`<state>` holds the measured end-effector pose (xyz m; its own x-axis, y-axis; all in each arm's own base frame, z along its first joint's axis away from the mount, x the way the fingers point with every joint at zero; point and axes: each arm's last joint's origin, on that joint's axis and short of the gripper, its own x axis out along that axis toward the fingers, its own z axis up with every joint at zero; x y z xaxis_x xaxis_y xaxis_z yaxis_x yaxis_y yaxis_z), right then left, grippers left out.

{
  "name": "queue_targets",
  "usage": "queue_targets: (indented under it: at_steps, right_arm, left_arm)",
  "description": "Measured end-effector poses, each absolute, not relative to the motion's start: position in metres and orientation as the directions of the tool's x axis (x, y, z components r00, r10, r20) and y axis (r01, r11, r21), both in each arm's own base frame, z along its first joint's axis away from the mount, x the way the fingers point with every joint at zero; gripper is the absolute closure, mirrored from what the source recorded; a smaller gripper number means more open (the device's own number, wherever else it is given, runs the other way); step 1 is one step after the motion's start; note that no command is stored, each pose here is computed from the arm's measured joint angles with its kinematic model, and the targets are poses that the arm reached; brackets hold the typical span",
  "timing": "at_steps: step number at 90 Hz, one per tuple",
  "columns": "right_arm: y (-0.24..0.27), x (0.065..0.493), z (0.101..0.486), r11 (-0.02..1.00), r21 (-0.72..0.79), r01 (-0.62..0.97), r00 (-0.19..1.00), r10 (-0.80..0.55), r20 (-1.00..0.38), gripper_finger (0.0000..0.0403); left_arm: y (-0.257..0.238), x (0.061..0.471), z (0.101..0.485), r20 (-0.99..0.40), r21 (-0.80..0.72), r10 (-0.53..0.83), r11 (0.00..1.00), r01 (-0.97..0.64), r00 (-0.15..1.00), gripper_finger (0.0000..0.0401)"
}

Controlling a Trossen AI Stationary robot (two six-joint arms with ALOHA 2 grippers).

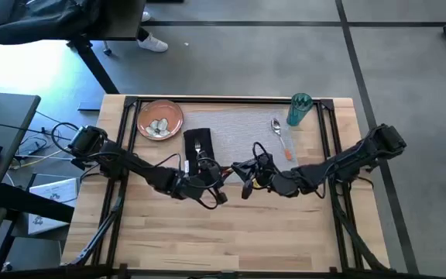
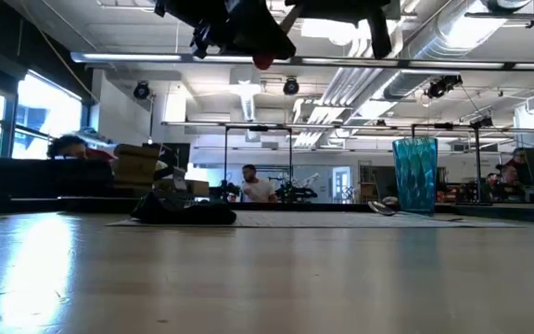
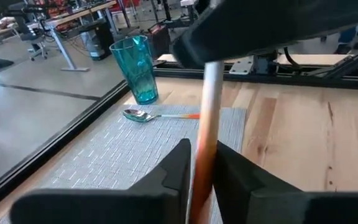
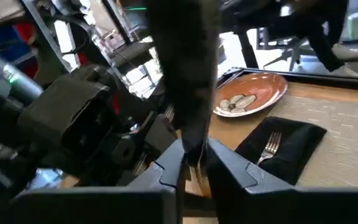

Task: Set table place
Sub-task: Put the orange table knife on the gray table mat beside the orange spoon

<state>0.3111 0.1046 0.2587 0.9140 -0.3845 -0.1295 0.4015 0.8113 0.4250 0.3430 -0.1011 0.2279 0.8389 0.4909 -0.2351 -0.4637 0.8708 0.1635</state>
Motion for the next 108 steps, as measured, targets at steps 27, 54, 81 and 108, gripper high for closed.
queue_targets:
  at_steps: [27, 54, 81, 108]
  right_arm:
    - [0.106, 0.312, 0.26, 0.841, 0.39, 0.376, 0.926, -0.356, -0.125, 0.0279]
    - [0.108, 0.3, 0.272, 0.91, 0.255, 0.327, 0.944, -0.301, -0.136, 0.0274]
    - [0.108, 0.255, 0.295, 0.949, 0.215, 0.232, 0.947, -0.17, -0.271, 0.0274]
    - [0.121, 0.254, 0.301, 0.991, 0.121, 0.061, 0.975, -0.033, -0.221, 0.0274]
  left_arm:
    - [-0.102, 0.343, 0.228, -0.239, 0.145, 0.476, 0.88, -0.453, 0.847, 0.0397]
    - [-0.104, 0.343, 0.23, -0.252, 0.096, 0.406, 0.914, -0.395, 0.879, 0.04]
    - [-0.106, 0.34, 0.246, -0.234, -0.046, 0.25, 0.963, -0.267, 0.94, 0.0401]
    - [-0.116, 0.343, 0.257, -0.152, -0.22, -0.219, 0.958, 0.183, 0.964, 0.0401]
